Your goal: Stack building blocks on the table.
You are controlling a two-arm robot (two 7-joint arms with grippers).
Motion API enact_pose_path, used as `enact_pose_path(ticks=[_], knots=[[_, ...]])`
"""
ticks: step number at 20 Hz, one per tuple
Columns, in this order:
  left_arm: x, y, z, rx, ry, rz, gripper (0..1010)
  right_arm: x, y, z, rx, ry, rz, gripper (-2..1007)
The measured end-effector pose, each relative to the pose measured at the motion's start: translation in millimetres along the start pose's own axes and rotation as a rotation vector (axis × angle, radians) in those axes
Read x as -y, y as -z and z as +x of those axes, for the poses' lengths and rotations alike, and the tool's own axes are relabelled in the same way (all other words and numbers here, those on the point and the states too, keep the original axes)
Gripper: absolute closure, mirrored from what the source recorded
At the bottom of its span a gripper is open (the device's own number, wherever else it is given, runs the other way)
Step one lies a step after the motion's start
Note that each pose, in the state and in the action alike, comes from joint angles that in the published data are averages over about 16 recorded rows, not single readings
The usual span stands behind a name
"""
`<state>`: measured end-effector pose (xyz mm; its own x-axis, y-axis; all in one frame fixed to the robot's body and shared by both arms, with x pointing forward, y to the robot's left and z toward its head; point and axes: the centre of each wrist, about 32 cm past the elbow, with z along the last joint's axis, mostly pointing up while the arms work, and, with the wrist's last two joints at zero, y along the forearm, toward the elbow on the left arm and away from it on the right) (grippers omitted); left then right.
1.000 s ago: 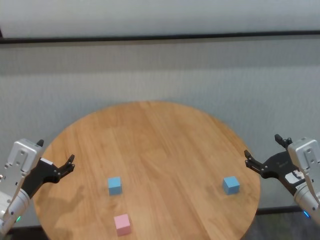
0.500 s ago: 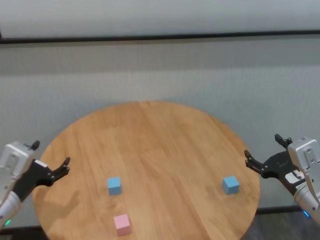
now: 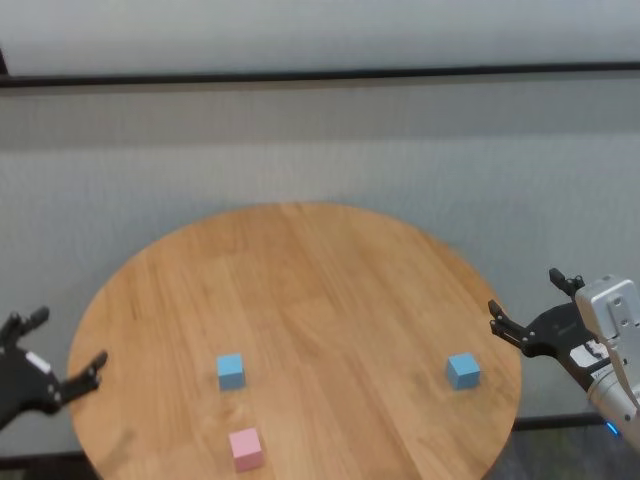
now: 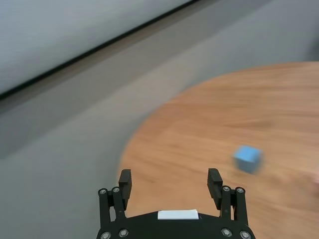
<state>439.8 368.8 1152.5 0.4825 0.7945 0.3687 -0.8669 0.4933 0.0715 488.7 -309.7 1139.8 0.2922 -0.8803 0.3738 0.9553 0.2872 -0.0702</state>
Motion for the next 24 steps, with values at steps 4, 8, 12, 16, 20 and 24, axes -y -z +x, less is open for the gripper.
enact_pose_path(ticks=[4, 8, 12, 16, 20, 24], knots=[[-9.0, -1.7, -6.1, -0.022, 0.103, -0.03, 10, 0.0, 0.0, 0.0, 0.0, 0.0, 0.0, 4], [-8.0, -4.0, -17.6, -0.053, 0.207, -0.058, 10, 0.0, 0.0, 0.0, 0.0, 0.0, 0.0, 4], [0.8, -6.5, -30.2, -0.088, 0.295, -0.08, 10, 0.0, 0.0, 0.0, 0.0, 0.0, 0.0, 4], [12.8, -7.7, -39.6, -0.114, 0.358, -0.086, 10, 0.0, 0.0, 0.0, 0.0, 0.0, 0.0, 4], [24.0, -6.8, -44.4, -0.135, 0.402, -0.082, 10, 0.0, 0.0, 0.0, 0.0, 0.0, 0.0, 4], [32.6, -3.9, -45.6, -0.154, 0.432, -0.072, 10, 0.0, 0.0, 0.0, 0.0, 0.0, 0.0, 4]])
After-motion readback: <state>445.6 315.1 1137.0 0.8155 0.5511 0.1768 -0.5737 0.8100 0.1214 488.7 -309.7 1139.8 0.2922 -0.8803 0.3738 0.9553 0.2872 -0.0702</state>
